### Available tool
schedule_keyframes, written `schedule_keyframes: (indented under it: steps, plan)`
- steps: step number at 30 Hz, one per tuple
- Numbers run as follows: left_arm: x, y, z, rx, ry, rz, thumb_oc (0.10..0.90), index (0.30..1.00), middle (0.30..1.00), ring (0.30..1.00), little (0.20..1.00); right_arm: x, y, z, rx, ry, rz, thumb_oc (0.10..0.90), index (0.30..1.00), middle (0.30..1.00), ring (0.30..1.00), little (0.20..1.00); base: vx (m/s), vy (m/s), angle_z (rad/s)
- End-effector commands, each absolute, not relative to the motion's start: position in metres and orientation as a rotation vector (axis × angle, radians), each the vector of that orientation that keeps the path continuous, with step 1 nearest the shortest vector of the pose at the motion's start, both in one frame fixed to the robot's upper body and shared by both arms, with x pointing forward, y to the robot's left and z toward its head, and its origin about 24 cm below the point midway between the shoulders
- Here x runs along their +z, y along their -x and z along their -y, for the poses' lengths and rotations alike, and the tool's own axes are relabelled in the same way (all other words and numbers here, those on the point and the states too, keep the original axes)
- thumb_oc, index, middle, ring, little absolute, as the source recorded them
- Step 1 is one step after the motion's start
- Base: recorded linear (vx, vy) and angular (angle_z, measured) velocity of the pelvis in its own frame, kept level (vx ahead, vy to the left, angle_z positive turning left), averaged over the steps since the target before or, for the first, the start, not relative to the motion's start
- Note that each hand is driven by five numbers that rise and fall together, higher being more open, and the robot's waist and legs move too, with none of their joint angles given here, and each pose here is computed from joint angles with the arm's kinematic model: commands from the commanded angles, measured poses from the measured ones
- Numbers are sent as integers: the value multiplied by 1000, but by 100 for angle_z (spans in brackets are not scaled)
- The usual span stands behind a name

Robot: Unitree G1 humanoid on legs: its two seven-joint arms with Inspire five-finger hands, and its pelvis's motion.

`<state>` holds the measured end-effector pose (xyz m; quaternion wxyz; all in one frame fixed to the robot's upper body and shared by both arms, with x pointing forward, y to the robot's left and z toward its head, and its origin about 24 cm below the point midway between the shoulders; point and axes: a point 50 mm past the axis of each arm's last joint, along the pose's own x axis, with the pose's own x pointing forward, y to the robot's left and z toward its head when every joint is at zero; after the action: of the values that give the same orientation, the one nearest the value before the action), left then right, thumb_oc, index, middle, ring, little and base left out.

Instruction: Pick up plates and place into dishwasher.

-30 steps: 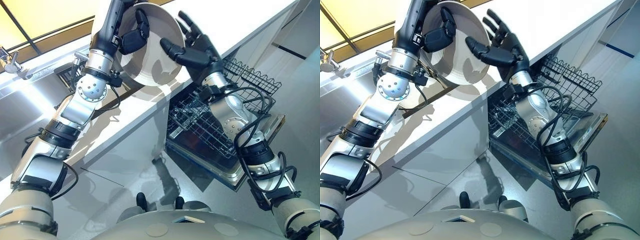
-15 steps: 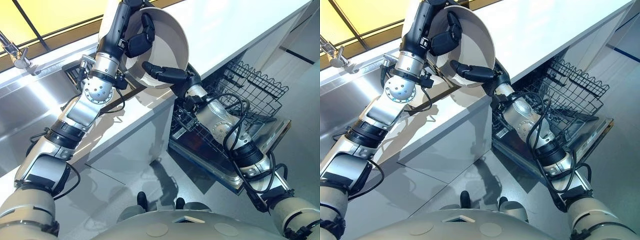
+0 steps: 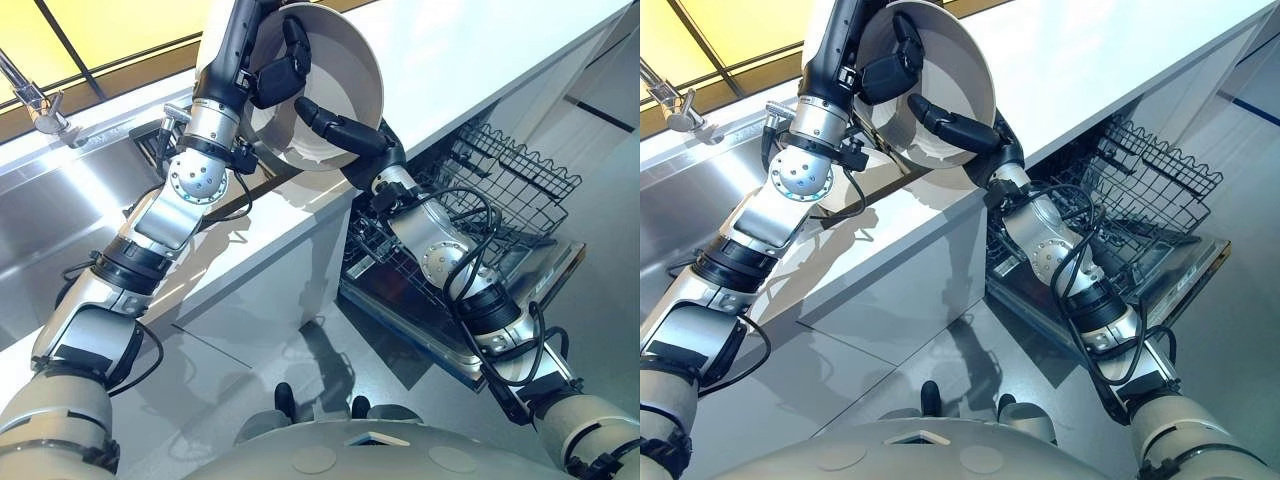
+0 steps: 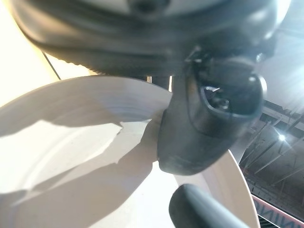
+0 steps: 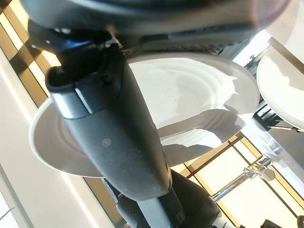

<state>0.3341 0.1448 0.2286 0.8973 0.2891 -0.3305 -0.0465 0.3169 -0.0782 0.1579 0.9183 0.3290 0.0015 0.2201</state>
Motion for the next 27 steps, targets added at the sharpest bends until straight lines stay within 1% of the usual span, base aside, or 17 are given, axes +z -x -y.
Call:
schedule_keyframes:
  steps: [1,9,11,12,13,14,15,16,17,18,21,22,23,24,25,27]
  plan:
    - [277,-323,-127,-129,-523,907,100,300,300,300,200,229,-314,80,527,-774,338,100,300,300,300,200,0,0,0]
    - [274,-325,-136,-106,-495,880,100,300,300,300,200,229,-316,91,446,-714,399,100,300,300,300,200,0,0,0]
    - [272,-326,-139,-113,-449,853,100,300,300,300,200,233,-315,95,421,-681,453,100,300,300,300,200,0,0,0]
    - [269,-327,-143,-134,-373,807,100,300,300,300,200,236,-313,99,406,-649,499,100,300,300,300,200,0,0,0]
    - [265,-328,-146,-150,-306,766,119,316,316,316,219,239,-311,100,400,-616,535,100,300,300,300,200,0,0,0]
    - [259,-329,-149,-165,-220,720,163,354,354,354,263,243,-308,102,396,-582,576,100,300,300,300,200,0,0,0]
    - [255,-330,-151,-179,-172,687,155,347,347,347,255,246,-307,104,394,-553,607,100,300,300,300,200,0,0,0]
    - [251,-331,-153,-180,-110,658,111,309,309,309,211,250,-305,105,390,-525,639,100,300,300,300,200,0,0,0]
    - [248,-331,-155,-176,-77,643,100,300,300,300,200,254,-303,106,386,-495,673,100,300,300,300,200,0,0,0]
    - [247,-331,-156,-173,-69,639,100,300,300,300,200,256,-302,107,384,-489,682,100,300,300,300,200,11,-31,-1]
    - [247,-328,-175,-100,-77,649,100,300,300,300,200,273,-295,120,347,-406,784,100,300,300,300,200,24,-37,-1]
    - [251,-325,-190,-55,-98,662,138,333,333,333,238,279,-292,131,323,-374,821,100,300,300,300,200,37,-34,-3]
    - [252,-324,-195,-42,-103,665,267,444,444,444,367,281,-291,134,316,-369,830,100,300,300,300,200,41,-28,-4]
    - [253,-323,-202,-27,-106,665,726,836,836,836,826,282,-290,138,307,-365,837,100,300,300,300,200,38,-19,-5]
    - [255,-321,-211,-7,-108,667,800,900,900,900,900,284,-289,144,293,-349,844,100,300,300,300,200,39,-23,-7]
    - [257,-318,-224,22,-127,665,800,900,900,900,900,286,-289,157,245,-315,853,100,300,300,300,200,-2,-32,-5]
